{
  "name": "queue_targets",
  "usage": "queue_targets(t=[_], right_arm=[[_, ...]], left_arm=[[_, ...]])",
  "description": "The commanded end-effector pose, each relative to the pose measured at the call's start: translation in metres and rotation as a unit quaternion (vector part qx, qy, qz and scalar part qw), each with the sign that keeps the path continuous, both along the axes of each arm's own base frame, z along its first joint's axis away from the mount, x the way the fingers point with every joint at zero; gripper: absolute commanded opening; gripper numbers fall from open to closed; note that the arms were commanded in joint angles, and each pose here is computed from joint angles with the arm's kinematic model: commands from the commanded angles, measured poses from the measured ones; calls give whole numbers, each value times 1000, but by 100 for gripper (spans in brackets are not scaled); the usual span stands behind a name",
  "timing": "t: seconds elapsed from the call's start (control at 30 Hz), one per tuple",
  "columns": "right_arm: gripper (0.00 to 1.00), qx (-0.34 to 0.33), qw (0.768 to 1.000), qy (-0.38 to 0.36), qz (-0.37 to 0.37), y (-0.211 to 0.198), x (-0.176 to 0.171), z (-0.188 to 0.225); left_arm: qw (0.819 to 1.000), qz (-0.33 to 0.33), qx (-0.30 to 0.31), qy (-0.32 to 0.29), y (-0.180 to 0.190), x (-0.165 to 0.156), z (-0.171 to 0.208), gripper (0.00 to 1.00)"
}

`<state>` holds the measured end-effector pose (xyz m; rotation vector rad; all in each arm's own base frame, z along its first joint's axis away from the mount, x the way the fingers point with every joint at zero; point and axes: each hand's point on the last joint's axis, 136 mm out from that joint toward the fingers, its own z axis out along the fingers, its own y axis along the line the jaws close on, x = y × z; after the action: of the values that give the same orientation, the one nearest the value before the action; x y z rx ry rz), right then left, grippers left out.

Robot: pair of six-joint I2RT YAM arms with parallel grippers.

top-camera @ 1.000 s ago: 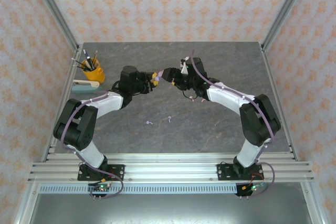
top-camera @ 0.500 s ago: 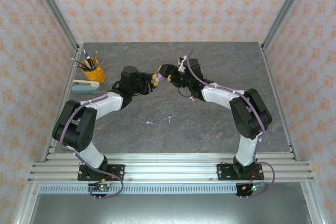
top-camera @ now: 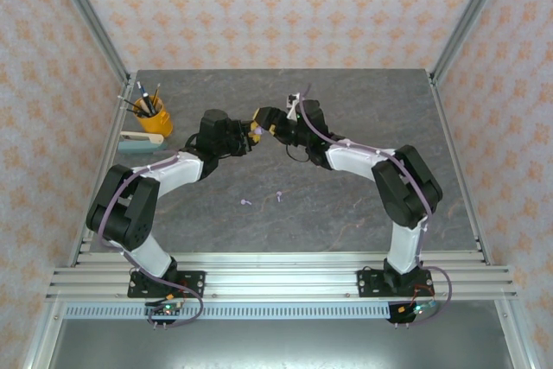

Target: Insert the wireless bluetooth earbuds into the charging case

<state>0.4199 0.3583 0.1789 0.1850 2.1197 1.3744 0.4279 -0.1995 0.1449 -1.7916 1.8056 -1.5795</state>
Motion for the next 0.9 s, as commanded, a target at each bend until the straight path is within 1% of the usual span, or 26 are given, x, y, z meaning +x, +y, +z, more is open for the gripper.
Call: queue_targets(t=[0.0, 0.27, 0.6, 0.7, 0.87], right_arm=[[72, 2, 999, -32, -2, 9, 3, 2], [71, 19, 999, -35, -2, 14, -1, -5], [67, 16, 999, -40, -20, 3, -6, -3], [64, 15, 999, -40, -22, 3, -6, -3], [55, 16, 999, -40, -22, 4, -5, -2]], left_arm=[[1000, 19, -16, -14, 0, -2, 18, 0], [999, 40, -17, -1, 7, -7, 16, 0], [999, 45, -17, 1, 8, -6, 15, 0], [999, 45, -16, 2, 9, -7, 14, 0], [999, 46, -16, 3, 9, -8, 13, 0]])
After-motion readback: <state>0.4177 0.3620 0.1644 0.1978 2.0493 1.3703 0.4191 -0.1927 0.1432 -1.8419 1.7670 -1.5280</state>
